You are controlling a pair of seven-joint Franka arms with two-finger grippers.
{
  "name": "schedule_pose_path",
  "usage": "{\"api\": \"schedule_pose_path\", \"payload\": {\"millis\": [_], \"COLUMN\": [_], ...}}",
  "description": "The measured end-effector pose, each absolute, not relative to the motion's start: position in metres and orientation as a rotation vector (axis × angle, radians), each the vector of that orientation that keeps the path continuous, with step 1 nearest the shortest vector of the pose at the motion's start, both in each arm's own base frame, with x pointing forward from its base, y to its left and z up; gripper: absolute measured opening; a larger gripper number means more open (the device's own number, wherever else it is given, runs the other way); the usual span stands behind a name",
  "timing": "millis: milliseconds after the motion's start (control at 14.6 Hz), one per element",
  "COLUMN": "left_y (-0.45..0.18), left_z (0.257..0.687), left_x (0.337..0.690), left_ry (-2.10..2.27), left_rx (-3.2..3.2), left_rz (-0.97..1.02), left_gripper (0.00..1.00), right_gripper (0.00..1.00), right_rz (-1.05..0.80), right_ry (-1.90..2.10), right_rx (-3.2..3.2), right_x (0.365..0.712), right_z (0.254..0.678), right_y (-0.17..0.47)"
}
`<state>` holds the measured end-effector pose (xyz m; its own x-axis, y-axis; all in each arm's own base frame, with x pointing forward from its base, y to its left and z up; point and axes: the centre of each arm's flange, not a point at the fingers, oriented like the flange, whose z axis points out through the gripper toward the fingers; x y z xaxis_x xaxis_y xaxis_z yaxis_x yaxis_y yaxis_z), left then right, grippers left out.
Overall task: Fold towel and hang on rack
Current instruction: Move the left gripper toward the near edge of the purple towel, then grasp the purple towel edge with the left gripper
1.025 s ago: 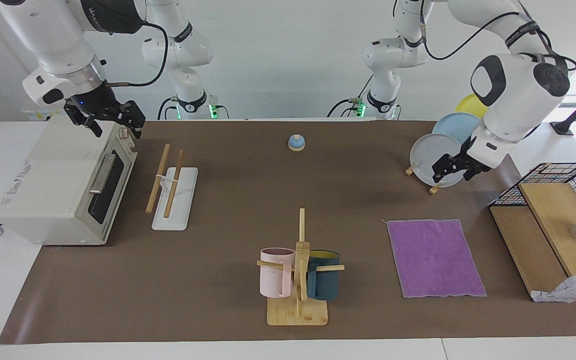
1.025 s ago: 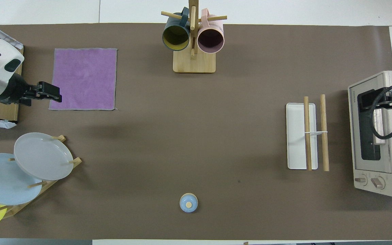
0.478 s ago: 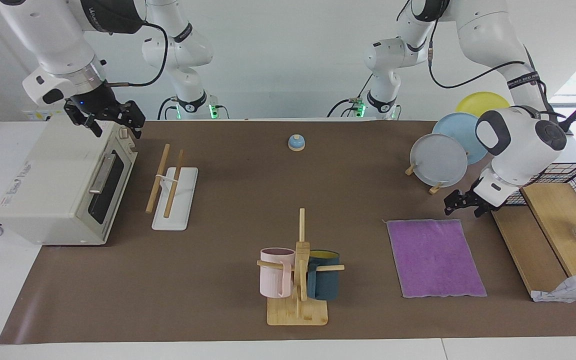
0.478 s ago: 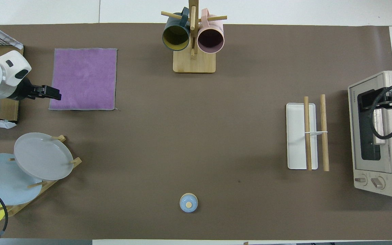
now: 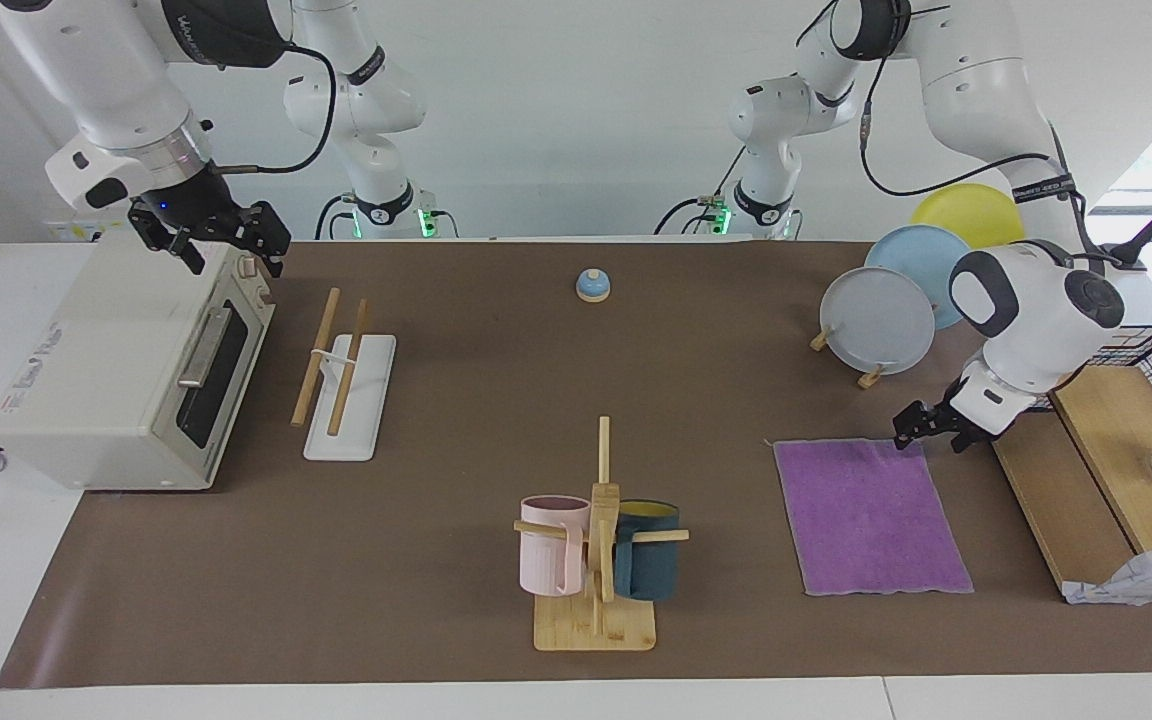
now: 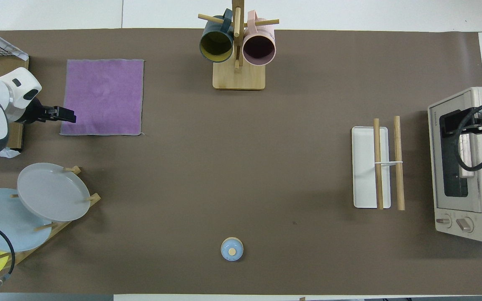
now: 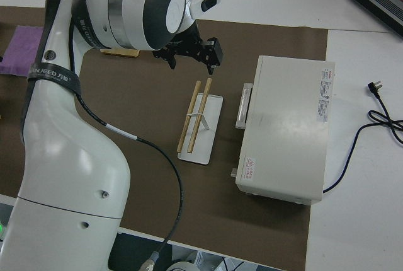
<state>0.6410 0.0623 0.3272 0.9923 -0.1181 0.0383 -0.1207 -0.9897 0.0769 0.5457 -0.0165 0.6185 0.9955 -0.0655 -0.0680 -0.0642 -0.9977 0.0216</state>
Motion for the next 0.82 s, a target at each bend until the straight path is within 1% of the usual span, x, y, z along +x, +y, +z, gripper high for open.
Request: {"api": "schedule_pose_path", "payload": {"millis": [273, 615, 683, 752, 820], "left_y": [0.070, 0.079, 0.079, 0.079, 0.078], "left_z": [0.302, 0.298, 0.298, 0.297, 0.296], "left_x": [0.630, 0.627, 0.627, 0.627, 0.627], "left_ry": [-0.124, -0.066, -0.065, -0.065, -0.068], "left_rx": [3.028, 3.002, 3.001, 3.000, 2.999], "left_rz": [0.009, 0.013, 0.018, 0.020, 0.020], "left_gripper": [1.00, 0.98, 0.94, 0.94, 0.89], "right_gripper": [1.00, 1.00, 1.00, 1.00, 1.00], "right_rz": [-0.108, -0.108, -0.108, -0.108, -0.108], "right_ry": [-0.101, -0.101, -0.101, -0.101, -0.101], "right_rx": [3.119, 3.119, 3.119, 3.119, 3.119], "right_x": [0.546, 0.546, 0.546, 0.546, 0.546], "right_z": [0.618, 0.618, 0.618, 0.618, 0.618], "right_y": [-0.016, -0.016, -0.016, -0.016, -0.016]}}
